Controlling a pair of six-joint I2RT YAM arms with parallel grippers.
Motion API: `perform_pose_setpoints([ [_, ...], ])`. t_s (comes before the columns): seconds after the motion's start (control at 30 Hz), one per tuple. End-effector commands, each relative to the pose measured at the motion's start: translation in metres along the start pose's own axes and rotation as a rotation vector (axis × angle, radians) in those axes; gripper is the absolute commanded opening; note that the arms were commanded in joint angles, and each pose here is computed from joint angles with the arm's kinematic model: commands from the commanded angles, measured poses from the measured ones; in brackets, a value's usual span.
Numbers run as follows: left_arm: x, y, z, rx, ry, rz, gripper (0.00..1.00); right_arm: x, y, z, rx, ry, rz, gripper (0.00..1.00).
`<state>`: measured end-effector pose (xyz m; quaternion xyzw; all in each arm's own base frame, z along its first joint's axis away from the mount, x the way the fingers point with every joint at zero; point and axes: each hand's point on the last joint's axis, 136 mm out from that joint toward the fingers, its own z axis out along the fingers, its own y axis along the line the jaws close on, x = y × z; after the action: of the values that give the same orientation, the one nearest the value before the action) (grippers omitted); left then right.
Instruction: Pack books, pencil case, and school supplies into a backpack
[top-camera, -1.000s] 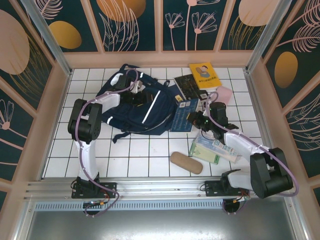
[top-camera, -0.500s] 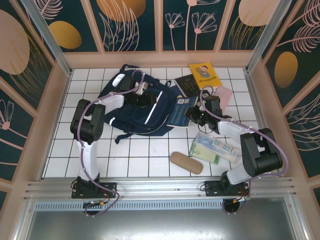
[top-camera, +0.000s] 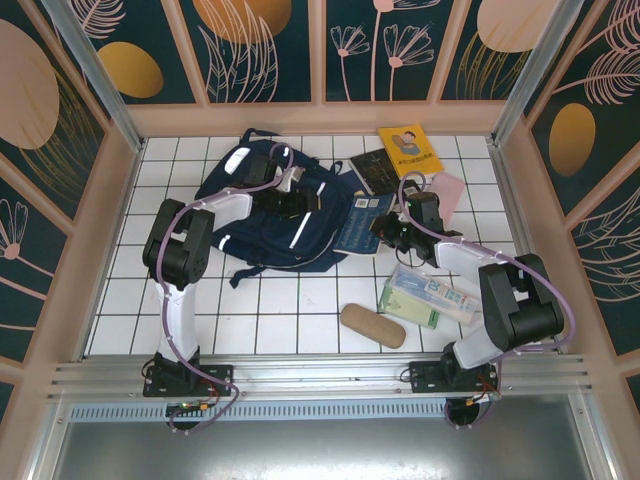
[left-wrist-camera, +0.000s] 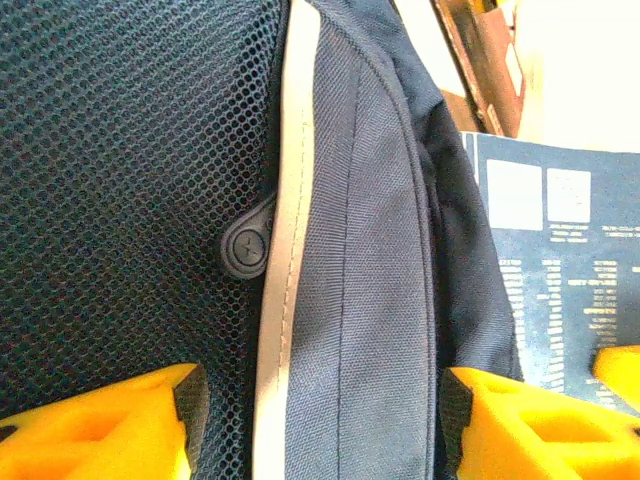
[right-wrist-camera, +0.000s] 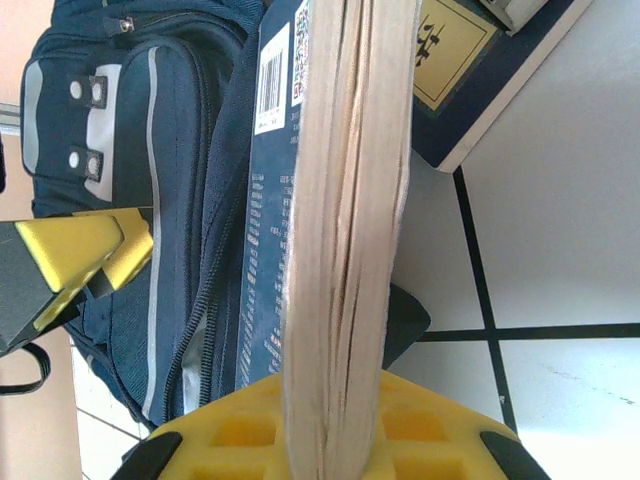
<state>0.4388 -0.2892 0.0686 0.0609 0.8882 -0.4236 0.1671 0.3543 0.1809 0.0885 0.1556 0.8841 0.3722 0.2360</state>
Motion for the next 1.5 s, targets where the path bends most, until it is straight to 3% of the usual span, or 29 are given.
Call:
perform_pose_setpoints([
  [0.0, 0.043, -0.027, 0.013, 0.137, 0.14, -0.088, 0.64, 0.006, -0.007, 0.007, 0.015, 0.017, -0.023, 0.0],
  [0.3, 0.045, -0.048, 0.007, 0.268, 0.129, -0.146, 0.63, 0.007, -0.006, 0.011, -0.005, 0.026, -0.005, 0.0],
  [0.4, 0.043, -0.051, 0.006, 0.288, 0.121, -0.151, 0.59, 0.007, -0.007, 0.012, -0.005, 0.028, -0.001, 0.0],
  [0.57, 0.048, -0.038, 0.014, 0.196, 0.145, -0.128, 0.54, 0.009, -0.008, 0.013, -0.008, 0.031, 0.005, 0.0],
  [0.87, 0.07, -0.017, 0.037, 0.12, 0.212, -0.102, 0.37, 0.009, -0.009, 0.014, -0.012, 0.033, 0.014, 0.0],
  [0.97, 0.064, -0.015, 0.034, 0.09, 0.183, -0.083, 0.22, 0.008, -0.011, 0.012, 0.005, 0.025, 0.011, 0.0],
  [1.03, 0.05, -0.024, 0.025, 0.11, 0.142, -0.079, 0.08, 0.007, -0.016, 0.007, 0.045, 0.008, 0.008, 0.0],
  [1.1, 0.031, -0.034, 0.01, 0.137, 0.085, -0.08, 0.0, 0.005, -0.019, 0.0, 0.076, -0.016, 0.0, 0.0],
  [1.27, -0.007, -0.057, -0.038, 0.212, -0.061, -0.106, 0.0, -0.006, -0.021, -0.027, 0.148, -0.106, -0.026, 0.0],
  [1.47, -0.03, -0.092, -0.085, 0.28, -0.132, -0.073, 0.0, -0.023, -0.006, -0.065, 0.17, -0.23, -0.065, 0.0],
])
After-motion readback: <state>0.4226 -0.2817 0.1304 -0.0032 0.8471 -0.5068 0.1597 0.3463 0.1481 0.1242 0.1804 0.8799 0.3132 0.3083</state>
